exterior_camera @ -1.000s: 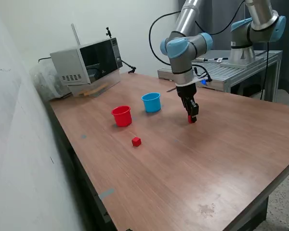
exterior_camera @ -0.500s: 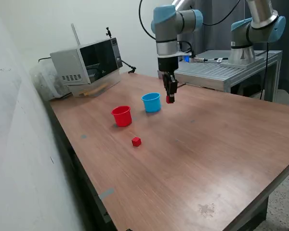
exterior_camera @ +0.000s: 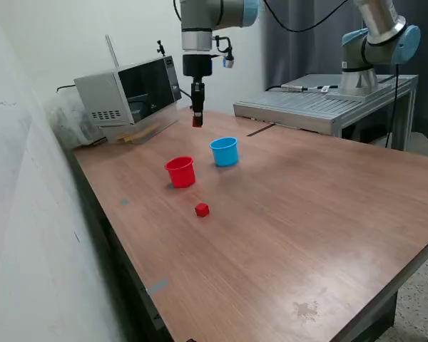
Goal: Place red objects in the red bin, and blue objects in the blue bin.
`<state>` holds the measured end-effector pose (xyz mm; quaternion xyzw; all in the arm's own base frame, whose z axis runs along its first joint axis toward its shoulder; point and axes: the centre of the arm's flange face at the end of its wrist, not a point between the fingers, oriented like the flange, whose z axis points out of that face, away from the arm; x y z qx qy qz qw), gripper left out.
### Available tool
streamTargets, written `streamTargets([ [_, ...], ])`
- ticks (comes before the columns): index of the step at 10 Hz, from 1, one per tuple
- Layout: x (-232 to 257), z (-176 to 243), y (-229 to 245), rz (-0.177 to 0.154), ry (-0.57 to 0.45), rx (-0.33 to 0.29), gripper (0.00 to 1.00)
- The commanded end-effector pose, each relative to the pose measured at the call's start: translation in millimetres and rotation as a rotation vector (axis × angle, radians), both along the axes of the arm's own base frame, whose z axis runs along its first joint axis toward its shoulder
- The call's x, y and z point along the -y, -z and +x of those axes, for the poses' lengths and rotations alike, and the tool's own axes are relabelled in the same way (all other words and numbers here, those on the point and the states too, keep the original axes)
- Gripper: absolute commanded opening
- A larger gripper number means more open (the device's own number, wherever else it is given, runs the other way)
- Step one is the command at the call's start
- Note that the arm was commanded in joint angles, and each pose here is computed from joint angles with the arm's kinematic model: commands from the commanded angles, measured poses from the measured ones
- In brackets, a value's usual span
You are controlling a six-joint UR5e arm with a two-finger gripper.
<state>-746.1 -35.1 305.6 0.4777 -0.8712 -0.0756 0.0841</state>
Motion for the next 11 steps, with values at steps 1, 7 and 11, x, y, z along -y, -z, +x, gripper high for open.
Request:
streamTargets([
  [1,-48,-32,26,0.004,0.052,0.001,0.00],
  [7,-100,-49,95,-0.002,0.101,0.064,0.00],
  [11,-102,-47,96,0.000,0.070,0.078,1.00],
])
